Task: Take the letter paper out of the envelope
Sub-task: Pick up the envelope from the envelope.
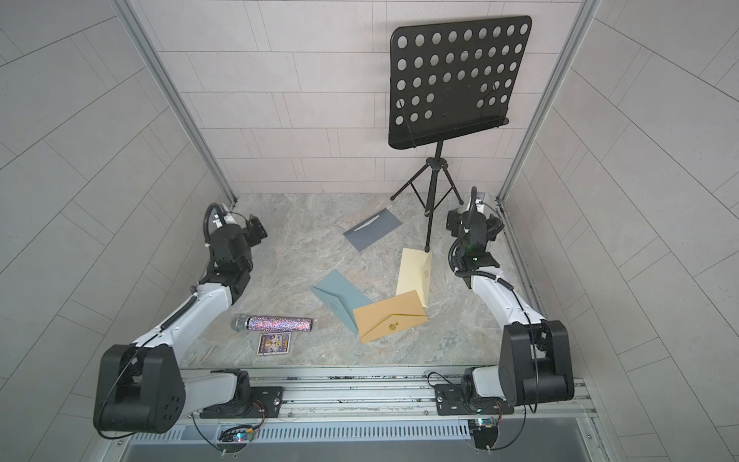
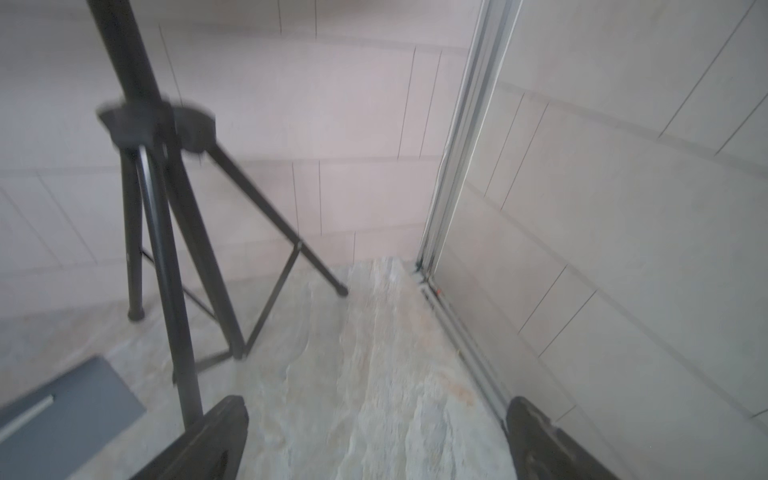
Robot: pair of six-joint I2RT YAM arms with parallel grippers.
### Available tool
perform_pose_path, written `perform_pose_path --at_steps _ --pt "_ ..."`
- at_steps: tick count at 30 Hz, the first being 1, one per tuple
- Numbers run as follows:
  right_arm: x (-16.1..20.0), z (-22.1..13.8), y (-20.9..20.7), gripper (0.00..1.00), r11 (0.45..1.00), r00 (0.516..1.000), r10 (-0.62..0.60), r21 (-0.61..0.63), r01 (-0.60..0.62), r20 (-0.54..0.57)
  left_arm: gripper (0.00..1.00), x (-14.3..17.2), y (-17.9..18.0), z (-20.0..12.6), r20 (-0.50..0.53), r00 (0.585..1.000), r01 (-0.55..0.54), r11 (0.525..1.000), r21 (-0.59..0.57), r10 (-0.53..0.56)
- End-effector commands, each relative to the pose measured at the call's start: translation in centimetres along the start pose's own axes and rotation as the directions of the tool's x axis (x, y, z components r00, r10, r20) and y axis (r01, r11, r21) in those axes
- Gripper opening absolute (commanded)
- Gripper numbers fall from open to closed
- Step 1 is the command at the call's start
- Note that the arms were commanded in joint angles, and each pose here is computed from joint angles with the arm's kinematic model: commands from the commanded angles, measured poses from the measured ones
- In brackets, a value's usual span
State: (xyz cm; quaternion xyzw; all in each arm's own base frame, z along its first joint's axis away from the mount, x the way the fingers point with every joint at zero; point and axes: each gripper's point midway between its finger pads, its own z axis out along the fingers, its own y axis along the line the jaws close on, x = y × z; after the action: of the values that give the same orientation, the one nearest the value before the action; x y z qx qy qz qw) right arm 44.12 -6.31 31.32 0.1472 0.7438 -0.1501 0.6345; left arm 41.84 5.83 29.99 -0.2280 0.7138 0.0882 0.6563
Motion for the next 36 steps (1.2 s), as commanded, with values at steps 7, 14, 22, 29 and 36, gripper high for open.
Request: perform_pose_path --at_steps 7,14,22,29,36 --pt "-9.7 -3.3 -5.6 1.0 0.777 0.776 0.63 0.024 -0.629 -0.038 0.96 -6.8 -3.2 -0.5 -0.275 0.682 0.689 0.722 -0.067 -0.677" --pt "-8.1 -6.5 -2.5 1.0 0.897 0.876 0.443 0.097 -0.432 -0.192 0.9 -0.4 -10.5 -3.7 -0.614 0.587 0.64 0.767 -0.047 -0.527" --pt "0.2 -11.2 3.5 1.0 0.98 0.86 0.174 0.001 -0.198 -0.481 0.78 11.2 -19.5 -15.4 -0.89 0.44 0.507 0.851 0.137 -0.119" --pt "4.7 -15.9 5.4 0.93 0.987 0.804 0.039 -0.104 -0.124 -0.593 0.69 15.4 -17.9 -23.1 -0.902 0.366 0.308 0.884 0.35 0.23" --pt "9.4 -19.4 4.5 0.87 0.984 0.704 0.092 -0.045 -0.173 -0.704 0.66 18.1 -12.5 -25.5 -0.875 0.333 0.206 0.879 0.43 0.35"
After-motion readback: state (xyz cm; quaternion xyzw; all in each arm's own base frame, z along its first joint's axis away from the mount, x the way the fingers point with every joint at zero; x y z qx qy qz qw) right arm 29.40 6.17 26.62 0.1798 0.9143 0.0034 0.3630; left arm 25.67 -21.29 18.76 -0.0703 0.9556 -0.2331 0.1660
